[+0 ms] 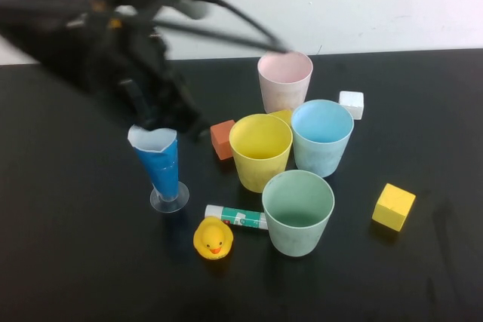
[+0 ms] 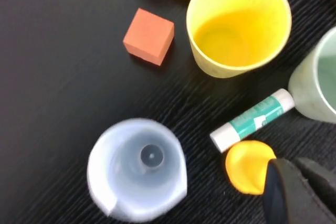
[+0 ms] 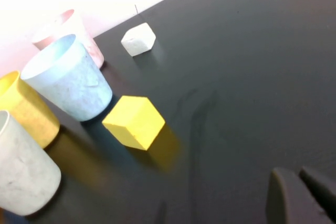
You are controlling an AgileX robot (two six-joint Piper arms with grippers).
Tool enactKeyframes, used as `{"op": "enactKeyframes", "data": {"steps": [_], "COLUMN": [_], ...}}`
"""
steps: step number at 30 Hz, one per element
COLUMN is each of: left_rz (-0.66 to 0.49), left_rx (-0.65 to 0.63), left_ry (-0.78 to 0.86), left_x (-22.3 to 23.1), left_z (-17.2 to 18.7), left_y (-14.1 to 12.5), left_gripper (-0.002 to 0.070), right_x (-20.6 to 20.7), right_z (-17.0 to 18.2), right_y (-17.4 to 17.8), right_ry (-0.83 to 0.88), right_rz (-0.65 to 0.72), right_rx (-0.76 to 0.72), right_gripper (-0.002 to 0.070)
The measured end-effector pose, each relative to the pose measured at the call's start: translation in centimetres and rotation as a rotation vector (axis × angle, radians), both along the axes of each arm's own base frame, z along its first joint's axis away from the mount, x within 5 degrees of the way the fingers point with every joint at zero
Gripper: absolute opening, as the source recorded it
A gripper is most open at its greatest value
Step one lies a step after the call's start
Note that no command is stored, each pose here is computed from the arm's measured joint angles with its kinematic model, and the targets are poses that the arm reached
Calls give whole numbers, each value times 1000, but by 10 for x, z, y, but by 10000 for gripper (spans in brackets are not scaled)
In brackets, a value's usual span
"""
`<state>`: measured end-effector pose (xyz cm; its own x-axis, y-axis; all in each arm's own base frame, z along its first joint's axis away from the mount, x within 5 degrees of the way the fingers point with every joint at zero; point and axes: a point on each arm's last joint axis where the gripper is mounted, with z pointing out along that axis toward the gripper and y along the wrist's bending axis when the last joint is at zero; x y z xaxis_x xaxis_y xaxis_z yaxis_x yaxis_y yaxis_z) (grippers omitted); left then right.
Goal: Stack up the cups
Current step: Pick up the yellow cup
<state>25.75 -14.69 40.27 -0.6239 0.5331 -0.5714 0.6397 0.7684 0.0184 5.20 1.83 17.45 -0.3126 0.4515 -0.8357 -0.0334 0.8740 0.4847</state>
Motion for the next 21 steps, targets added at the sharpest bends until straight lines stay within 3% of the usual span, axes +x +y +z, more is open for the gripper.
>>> {"op": "enactKeyframes", "data": {"steps": [5, 13, 21], "left_rz": [-3, 31, 75], "left_rx": [32, 42, 40], "left_ry": [120, 199, 235], "left_x": [39, 82, 103], "left_z": [-20, -52, -83], "left_y": [-27, -52, -64], "left_gripper": [69, 402, 442], "right_x": [0, 0, 0], "right_z": [-1, -1, -1], "right_y": [0, 1, 1], "right_ry": [7, 12, 13], "right_rz": [5, 9, 10], "right_rx": [2, 6, 6], "right_gripper": [29, 29, 29]}}
